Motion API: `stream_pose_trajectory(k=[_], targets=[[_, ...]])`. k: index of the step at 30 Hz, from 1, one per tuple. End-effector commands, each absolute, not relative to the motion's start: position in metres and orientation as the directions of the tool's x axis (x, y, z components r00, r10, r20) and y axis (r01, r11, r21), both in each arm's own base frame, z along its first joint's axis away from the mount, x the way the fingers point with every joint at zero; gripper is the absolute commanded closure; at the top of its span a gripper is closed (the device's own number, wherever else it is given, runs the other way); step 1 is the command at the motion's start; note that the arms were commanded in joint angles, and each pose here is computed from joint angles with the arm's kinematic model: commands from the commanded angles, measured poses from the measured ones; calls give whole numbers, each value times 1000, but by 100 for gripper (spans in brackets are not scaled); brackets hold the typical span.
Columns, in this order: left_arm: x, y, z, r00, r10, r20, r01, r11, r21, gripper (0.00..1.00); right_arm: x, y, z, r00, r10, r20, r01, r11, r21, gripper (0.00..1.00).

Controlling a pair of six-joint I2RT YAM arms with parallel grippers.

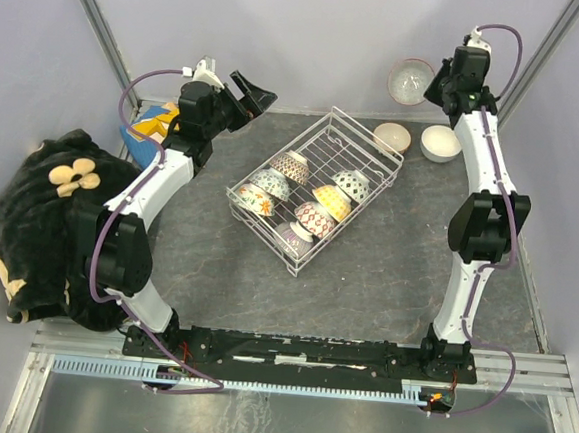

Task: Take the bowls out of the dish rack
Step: Place the bowl with the bowl.

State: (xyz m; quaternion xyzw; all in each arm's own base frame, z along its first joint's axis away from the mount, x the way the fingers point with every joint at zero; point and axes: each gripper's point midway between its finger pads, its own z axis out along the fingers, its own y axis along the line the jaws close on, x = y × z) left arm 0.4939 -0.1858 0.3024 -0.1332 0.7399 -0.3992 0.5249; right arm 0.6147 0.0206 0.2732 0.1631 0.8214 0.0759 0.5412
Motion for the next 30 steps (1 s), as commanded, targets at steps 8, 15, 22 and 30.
stream_pose_trajectory(k=[8, 15, 22, 30], targets=[[497, -188, 328, -387, -646, -658, 272, 603, -750, 0, 625, 8, 244, -440, 413, -797, 228, 910, 346, 99], [497, -189, 331, -386, -645, -659, 276, 601, -750, 0, 625, 11, 206, -519, 415, -748, 242, 910, 336, 99], [497, -190, 333, -386, -645, -660, 278, 601, -750, 0, 624, 12, 178, -568, 413, -712, 255, 911, 324, 99], [497, -190, 336, -384, -646, -660, 280, 600, -749, 0, 626, 12, 160, -588, 413, -696, 267, 911, 314, 99]])
